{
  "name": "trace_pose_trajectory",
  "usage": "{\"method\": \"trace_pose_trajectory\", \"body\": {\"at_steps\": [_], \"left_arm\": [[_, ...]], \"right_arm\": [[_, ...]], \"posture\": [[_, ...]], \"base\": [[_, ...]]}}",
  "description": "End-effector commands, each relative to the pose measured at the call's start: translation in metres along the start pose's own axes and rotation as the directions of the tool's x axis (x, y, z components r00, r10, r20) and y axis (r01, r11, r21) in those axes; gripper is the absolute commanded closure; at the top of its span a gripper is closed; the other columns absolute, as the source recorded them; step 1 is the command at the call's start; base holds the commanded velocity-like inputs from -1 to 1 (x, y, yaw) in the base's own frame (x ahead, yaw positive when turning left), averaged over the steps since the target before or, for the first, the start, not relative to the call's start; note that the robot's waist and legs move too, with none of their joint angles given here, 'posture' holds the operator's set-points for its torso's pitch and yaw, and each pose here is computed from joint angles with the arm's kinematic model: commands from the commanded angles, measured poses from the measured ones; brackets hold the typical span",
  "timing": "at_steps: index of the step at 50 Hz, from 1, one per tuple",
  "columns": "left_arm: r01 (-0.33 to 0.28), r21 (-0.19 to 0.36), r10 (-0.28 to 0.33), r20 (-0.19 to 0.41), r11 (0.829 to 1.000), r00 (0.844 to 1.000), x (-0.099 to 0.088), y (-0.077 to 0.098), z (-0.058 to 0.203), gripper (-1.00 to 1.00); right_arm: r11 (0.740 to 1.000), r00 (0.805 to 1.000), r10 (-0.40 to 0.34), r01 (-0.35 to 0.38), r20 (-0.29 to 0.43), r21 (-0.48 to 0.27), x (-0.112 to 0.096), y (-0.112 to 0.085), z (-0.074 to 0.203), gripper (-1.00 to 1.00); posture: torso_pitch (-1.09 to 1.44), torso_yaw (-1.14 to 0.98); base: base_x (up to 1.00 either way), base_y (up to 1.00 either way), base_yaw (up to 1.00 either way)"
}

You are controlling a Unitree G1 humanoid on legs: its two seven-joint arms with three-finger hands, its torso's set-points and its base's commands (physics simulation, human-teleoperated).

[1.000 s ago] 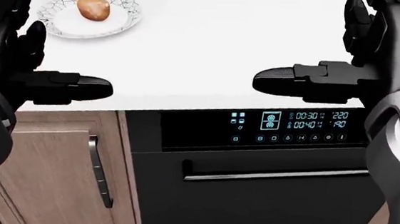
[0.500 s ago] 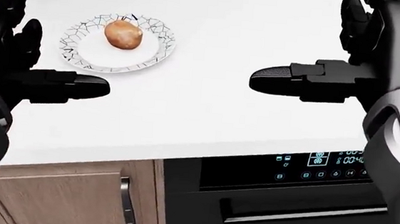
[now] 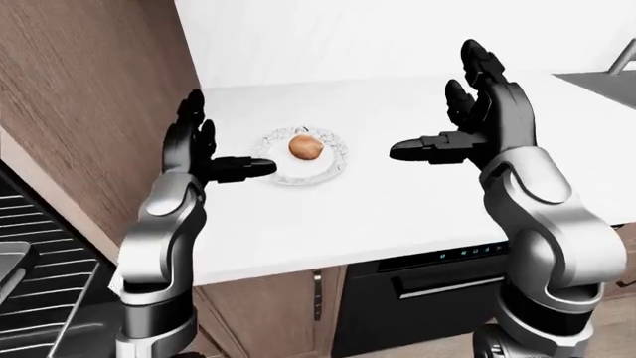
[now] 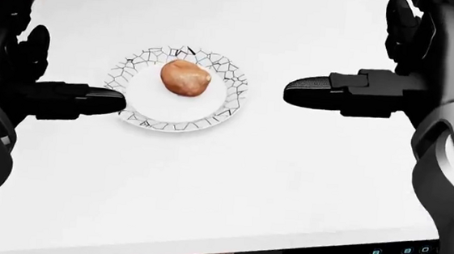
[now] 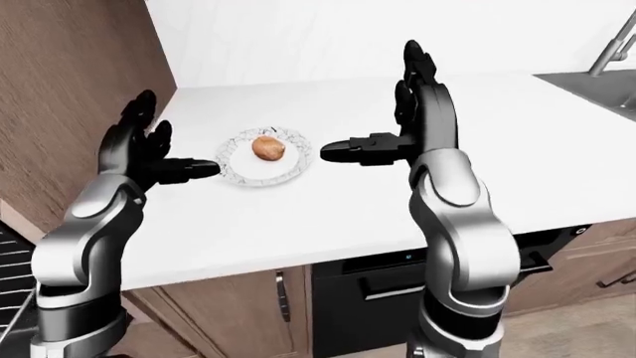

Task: Place the sweet potato on the rack of the oven.

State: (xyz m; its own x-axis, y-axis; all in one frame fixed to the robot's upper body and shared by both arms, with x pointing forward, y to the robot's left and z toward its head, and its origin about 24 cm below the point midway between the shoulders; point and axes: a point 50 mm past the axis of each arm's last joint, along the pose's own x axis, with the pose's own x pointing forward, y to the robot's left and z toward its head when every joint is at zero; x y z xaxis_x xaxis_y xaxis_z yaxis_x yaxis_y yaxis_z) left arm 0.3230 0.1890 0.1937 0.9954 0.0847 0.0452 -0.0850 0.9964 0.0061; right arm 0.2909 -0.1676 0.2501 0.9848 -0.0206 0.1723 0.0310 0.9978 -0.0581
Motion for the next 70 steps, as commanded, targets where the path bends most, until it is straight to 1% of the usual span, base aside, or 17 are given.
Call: {"method": "trace_pose_trajectory", "body": {"at_steps": [1, 32, 38, 52, 62, 68, 70], "left_arm": [[0.013, 0.000, -0.013, 0.086, 1.000, 0.996, -0.0012, -0.0030, 0.0181, -1.00], [0.013, -0.001, -0.013, 0.090, 1.000, 0.996, -0.0024, -0.0031, 0.0189, -1.00], [0.015, -0.001, -0.014, 0.089, 1.000, 0.996, -0.0030, -0.0041, 0.0185, -1.00], [0.015, -0.003, -0.014, 0.088, 1.000, 0.996, -0.0019, -0.0039, 0.0183, -1.00], [0.019, -0.003, -0.018, 0.086, 1.000, 0.996, -0.0021, -0.0043, 0.0166, -1.00], [0.020, -0.004, -0.020, 0.090, 1.000, 0.996, -0.0021, -0.0043, 0.0173, -1.00], [0.022, -0.005, -0.022, 0.091, 1.000, 0.996, -0.0018, -0.0048, 0.0170, -1.00]], "right_arm": [[1.000, 0.998, -0.013, 0.013, 0.061, -0.002, -0.0010, -0.0025, 0.0112, -1.00], [1.000, 0.998, -0.009, 0.009, 0.065, -0.002, -0.0007, -0.0007, 0.0104, -1.00], [1.000, 0.997, -0.021, 0.022, 0.073, -0.007, -0.0012, -0.0028, 0.0115, -1.00], [1.000, 0.997, -0.018, 0.018, 0.076, -0.004, -0.0012, -0.0020, 0.0126, -1.00], [1.000, 0.998, -0.026, 0.027, 0.052, -0.013, 0.0001, -0.0014, 0.0095, -1.00], [0.999, 0.999, -0.009, 0.010, 0.037, -0.033, 0.0003, 0.0021, 0.0069, -1.00], [0.999, 0.999, -0.001, 0.003, 0.032, -0.051, 0.0000, 0.0031, 0.0078, -1.00]], "posture": [[0.00, 0.00], [0.00, 0.00], [0.00, 0.00], [0.00, 0.00], [0.00, 0.00], [0.00, 0.00], [0.00, 0.00]], "base": [[0.17, 0.00, 0.00], [0.06, 0.00, 0.00], [0.00, 0.00, 0.00], [0.00, 0.00, 0.84], [0.00, 0.00, 0.00], [0.00, 0.00, 0.00], [0.00, 0.00, 0.00]]}}
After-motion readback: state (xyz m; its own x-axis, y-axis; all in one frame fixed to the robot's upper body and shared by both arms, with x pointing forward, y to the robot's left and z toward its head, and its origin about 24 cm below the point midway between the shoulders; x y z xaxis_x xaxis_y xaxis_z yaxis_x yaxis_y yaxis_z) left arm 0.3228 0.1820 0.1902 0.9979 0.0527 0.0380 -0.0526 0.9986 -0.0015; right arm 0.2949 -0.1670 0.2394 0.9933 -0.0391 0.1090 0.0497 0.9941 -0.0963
